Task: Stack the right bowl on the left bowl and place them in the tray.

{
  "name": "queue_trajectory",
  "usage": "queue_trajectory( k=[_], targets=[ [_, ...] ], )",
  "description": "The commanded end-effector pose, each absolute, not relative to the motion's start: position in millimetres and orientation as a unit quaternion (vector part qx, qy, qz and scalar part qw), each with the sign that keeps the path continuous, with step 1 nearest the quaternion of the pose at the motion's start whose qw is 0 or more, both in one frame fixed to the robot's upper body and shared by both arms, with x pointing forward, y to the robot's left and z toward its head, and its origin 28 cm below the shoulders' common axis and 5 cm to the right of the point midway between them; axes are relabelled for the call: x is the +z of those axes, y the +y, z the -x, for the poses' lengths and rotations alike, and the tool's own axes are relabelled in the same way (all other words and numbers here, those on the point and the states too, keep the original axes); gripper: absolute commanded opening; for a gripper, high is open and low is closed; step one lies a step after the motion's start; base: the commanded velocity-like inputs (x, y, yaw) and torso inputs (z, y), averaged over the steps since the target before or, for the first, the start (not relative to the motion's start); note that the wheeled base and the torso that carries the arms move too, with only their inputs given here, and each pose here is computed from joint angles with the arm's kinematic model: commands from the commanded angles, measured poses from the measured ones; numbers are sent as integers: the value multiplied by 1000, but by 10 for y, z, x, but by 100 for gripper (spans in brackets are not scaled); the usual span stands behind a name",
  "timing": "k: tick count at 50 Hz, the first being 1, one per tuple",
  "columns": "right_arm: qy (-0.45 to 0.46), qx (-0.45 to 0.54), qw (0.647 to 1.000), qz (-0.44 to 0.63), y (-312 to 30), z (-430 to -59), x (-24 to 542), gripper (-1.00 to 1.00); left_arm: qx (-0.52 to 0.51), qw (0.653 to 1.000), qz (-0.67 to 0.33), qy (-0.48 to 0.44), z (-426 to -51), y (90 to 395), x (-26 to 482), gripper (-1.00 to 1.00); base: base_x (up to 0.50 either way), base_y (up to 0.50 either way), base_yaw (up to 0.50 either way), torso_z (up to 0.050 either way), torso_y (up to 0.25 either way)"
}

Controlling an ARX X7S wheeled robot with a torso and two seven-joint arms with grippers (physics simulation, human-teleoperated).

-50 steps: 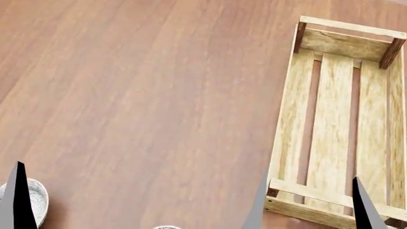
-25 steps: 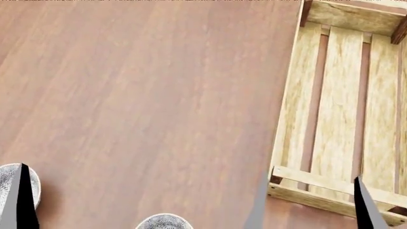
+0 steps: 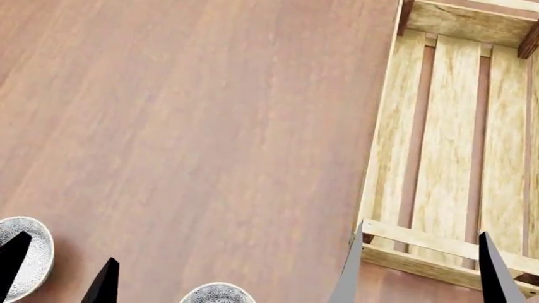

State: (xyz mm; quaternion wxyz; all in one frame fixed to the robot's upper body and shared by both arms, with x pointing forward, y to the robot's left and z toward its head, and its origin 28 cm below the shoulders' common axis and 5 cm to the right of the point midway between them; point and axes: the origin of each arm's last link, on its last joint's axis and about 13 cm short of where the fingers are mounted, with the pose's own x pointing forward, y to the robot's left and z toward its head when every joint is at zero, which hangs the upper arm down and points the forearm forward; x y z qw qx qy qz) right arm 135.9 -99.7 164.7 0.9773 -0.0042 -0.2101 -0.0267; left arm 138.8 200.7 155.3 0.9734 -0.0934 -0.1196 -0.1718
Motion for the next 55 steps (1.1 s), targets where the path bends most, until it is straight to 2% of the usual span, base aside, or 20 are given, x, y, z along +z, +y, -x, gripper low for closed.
queue_trajectory(
  k=[1,28,30,55],
  targets=[
    [-212,-25,977,3,-996,-1344,1670,100,-192,972,117,-65,-1464,1985,1471,100,0,0,0,0,0],
    [-212,-19,977,6,-977,-1347,1674,100,-205,971,108,66,-1693,1845,1301,100,0,0,0,0,0],
    [-212,-17,977,6,-974,-1347,1675,100,-202,967,112,105,-1710,1831,1274,100,0,0,0,0,0],
    [-213,-14,977,6,-963,-1355,1669,100,-225,962,54,143,-1769,1756,1147,100,0,0,0,0,0]
  ],
)
